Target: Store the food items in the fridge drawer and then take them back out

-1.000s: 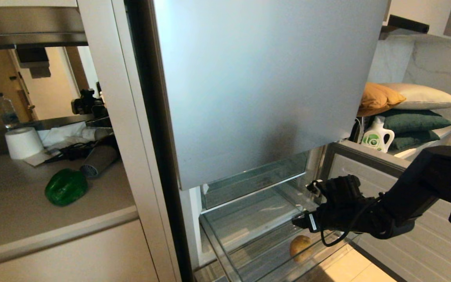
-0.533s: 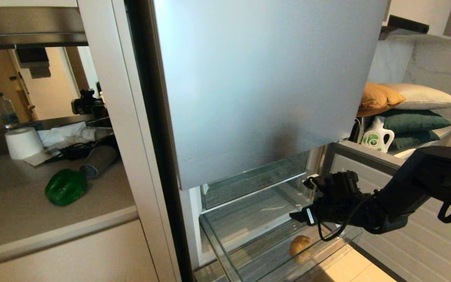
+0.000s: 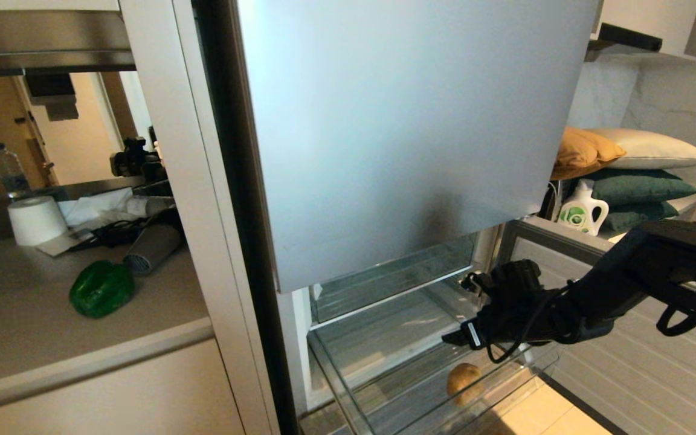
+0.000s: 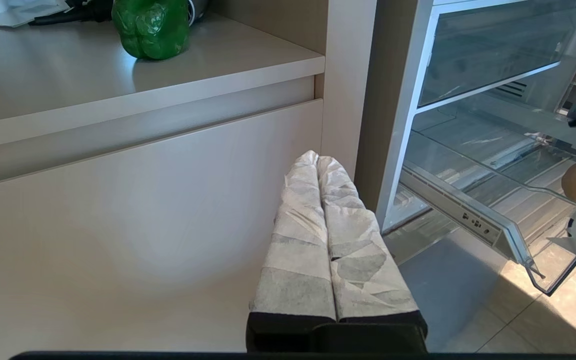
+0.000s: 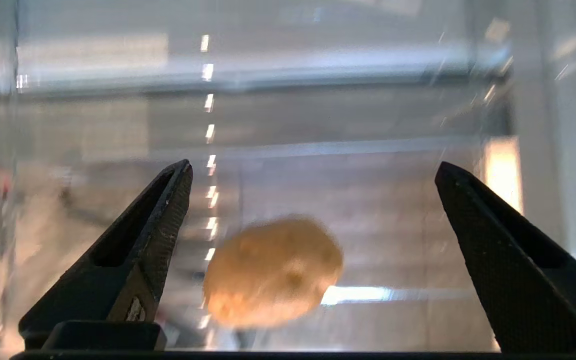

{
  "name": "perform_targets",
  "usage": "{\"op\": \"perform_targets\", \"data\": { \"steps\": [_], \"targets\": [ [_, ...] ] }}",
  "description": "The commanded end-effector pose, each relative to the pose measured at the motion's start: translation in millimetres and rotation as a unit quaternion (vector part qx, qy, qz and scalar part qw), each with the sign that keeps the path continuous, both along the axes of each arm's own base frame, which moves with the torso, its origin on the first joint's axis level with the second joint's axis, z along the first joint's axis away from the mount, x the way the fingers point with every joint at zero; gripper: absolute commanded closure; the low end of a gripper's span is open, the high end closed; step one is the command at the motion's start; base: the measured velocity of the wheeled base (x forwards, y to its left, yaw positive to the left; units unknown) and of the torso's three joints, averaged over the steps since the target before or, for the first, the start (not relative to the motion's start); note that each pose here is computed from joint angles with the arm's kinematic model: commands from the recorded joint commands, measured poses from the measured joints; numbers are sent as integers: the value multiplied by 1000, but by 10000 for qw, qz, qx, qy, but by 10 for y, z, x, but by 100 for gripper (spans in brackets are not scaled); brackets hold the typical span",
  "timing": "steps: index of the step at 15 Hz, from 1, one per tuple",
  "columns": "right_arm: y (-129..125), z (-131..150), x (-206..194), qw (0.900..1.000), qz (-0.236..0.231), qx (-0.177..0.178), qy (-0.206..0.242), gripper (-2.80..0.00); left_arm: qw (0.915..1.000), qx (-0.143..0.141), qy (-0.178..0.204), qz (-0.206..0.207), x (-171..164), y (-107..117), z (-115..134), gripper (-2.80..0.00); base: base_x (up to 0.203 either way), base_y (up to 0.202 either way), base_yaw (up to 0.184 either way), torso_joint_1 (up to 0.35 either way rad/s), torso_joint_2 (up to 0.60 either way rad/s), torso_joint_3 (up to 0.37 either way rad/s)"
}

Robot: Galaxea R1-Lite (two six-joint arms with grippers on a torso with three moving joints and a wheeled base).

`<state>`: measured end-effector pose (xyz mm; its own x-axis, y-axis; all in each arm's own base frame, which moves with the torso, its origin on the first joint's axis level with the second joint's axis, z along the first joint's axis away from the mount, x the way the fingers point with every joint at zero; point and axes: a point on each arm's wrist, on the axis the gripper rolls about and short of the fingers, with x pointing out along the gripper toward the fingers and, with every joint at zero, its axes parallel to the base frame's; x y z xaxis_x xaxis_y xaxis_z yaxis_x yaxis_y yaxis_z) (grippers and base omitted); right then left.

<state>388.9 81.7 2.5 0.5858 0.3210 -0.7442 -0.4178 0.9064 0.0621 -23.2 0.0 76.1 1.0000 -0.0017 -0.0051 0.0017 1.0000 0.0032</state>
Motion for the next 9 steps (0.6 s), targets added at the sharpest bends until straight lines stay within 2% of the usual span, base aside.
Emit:
{"op": "perform_targets", "data": {
  "steps": [1,6,9],
  "targets": [
    [8,67,25,9994,10,-53,334,-280,10000,-1,-3,-6,0,0,0,0,0,0,0,0,0,0],
    [64,95,144,9985,59,-101,530,-280,10000,-1,-3,1,0,0,0,0,0,0,0,0,0,0],
    [49,146,26,9982,81,-140,579,-280,10000,-1,-3,1,0,0,0,0,0,0,0,0,0,0]
  ]
}}
